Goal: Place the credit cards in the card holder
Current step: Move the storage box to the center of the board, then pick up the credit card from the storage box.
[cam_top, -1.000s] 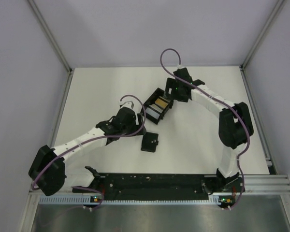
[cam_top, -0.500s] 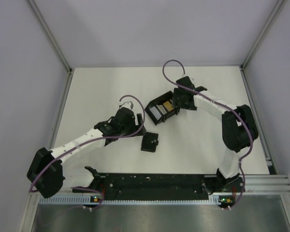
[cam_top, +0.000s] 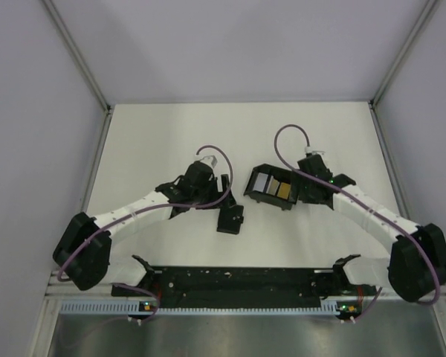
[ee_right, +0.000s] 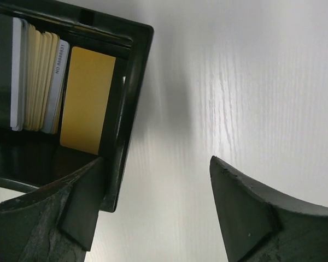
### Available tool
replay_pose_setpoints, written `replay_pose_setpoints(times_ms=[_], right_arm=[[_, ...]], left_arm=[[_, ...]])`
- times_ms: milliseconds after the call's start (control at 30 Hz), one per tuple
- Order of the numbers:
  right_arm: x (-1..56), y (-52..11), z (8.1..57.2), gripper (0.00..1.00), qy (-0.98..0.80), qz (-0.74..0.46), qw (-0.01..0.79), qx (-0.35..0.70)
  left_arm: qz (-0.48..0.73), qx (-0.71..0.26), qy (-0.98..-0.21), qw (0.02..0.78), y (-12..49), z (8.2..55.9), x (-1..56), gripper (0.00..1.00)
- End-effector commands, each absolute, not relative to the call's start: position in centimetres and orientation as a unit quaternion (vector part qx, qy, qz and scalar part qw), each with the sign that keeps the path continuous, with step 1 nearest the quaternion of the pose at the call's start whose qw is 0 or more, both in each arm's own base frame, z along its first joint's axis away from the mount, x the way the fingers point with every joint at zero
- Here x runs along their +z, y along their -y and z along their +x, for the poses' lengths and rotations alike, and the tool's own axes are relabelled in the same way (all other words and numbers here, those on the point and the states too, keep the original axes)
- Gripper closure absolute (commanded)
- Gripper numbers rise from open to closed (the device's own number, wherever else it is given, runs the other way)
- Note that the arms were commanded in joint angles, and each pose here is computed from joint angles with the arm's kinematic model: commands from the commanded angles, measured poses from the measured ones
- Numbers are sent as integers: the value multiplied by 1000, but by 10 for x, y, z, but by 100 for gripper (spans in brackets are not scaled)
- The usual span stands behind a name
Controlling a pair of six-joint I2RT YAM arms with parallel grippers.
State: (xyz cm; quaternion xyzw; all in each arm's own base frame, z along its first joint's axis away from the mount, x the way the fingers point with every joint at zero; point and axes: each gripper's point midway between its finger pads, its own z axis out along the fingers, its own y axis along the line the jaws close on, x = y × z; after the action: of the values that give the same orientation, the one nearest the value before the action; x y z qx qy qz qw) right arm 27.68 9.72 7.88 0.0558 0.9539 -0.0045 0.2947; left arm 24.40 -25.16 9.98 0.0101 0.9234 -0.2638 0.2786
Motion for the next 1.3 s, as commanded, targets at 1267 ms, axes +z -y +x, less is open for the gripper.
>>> replay_pose_setpoints(times_ms=[1267], right_arm=[[98,-153,295,49,-931,34,250,265]], left_arm=[[103,-412,-891,163,395,253,64,47]])
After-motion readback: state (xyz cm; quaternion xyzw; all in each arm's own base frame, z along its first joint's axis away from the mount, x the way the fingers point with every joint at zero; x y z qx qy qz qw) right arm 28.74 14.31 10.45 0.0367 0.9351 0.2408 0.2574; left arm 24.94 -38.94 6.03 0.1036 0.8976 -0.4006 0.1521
